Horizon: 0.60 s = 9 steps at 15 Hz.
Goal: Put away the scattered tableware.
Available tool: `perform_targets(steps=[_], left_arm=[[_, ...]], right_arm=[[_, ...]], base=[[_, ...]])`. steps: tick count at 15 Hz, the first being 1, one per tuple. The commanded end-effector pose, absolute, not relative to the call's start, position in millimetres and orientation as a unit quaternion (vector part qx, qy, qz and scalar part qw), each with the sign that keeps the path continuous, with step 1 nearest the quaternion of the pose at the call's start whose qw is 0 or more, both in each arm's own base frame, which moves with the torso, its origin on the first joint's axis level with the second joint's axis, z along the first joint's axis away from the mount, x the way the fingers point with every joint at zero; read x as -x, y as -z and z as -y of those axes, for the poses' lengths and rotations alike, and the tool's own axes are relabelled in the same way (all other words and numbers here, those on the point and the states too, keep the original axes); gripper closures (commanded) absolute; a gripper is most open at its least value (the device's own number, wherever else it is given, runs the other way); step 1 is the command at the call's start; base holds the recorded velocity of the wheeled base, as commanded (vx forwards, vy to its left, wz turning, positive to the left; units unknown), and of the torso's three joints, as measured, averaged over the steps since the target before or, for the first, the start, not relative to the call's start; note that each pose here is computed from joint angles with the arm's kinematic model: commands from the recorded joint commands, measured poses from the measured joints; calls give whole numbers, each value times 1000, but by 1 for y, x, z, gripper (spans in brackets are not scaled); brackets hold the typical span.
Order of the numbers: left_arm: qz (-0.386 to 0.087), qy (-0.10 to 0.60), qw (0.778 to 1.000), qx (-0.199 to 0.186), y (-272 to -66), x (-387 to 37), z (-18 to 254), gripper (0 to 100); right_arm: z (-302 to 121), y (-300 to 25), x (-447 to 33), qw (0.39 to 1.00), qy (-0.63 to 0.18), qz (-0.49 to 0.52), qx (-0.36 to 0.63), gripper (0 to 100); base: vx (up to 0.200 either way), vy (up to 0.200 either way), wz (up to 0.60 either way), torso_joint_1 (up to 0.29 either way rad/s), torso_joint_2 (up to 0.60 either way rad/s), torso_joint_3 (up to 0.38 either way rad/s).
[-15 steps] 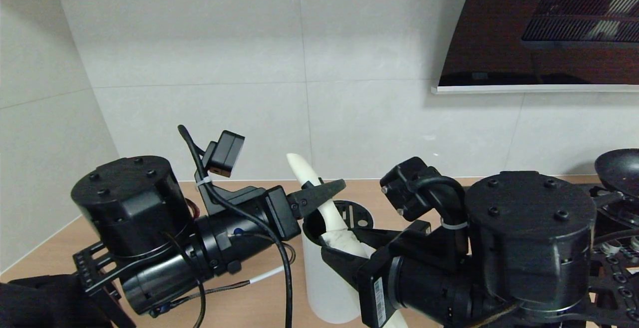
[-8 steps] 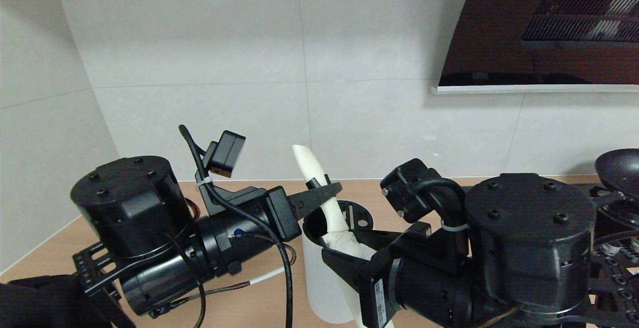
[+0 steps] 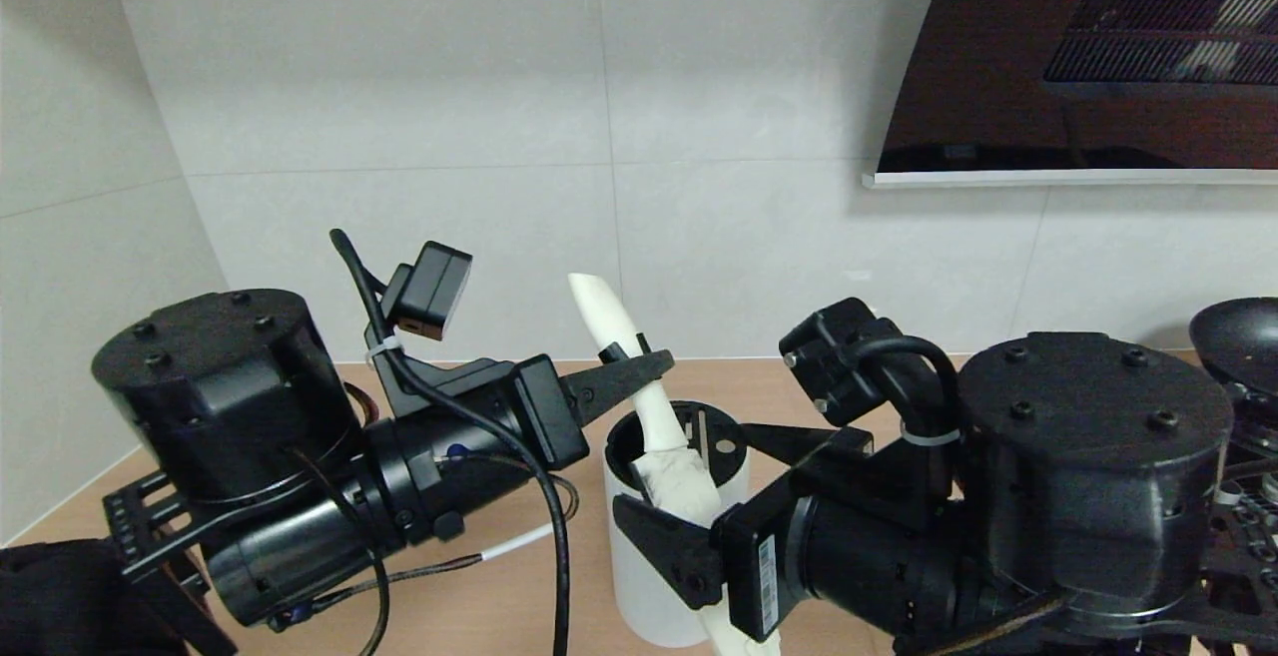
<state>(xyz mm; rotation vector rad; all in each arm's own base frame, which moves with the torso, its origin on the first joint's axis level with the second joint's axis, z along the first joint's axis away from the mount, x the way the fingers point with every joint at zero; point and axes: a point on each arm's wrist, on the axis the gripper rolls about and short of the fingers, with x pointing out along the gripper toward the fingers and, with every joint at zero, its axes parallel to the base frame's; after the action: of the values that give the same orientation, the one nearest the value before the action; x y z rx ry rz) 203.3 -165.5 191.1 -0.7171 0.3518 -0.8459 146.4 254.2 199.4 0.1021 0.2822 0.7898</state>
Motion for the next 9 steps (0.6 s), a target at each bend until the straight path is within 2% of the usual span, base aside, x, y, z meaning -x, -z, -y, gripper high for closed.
perform_targets(steps=[1, 5, 7, 9], left_arm=[[-136, 386, 844, 347, -214, -203, 162, 100], [-72, 270, 906, 318, -271, -228, 149, 100], [-73, 232, 927, 287, -294, -231, 148, 100], [-85, 191, 944, 255, -290, -230, 146, 100]], right_arm=[[-248, -208, -144, 913, -384, -125, -58, 0], [-198, -237, -175, 946, -302, -76, -91, 0], [-175, -250, -183, 958, -265, -52, -97, 0], [-160, -253, -190, 967, -236, -44, -88, 0]], base=[[0, 0, 0, 0, 0, 0], [0, 0, 0, 0, 0, 0], [0, 0, 0, 0, 0, 0], [0, 0, 0, 0, 0, 0]])
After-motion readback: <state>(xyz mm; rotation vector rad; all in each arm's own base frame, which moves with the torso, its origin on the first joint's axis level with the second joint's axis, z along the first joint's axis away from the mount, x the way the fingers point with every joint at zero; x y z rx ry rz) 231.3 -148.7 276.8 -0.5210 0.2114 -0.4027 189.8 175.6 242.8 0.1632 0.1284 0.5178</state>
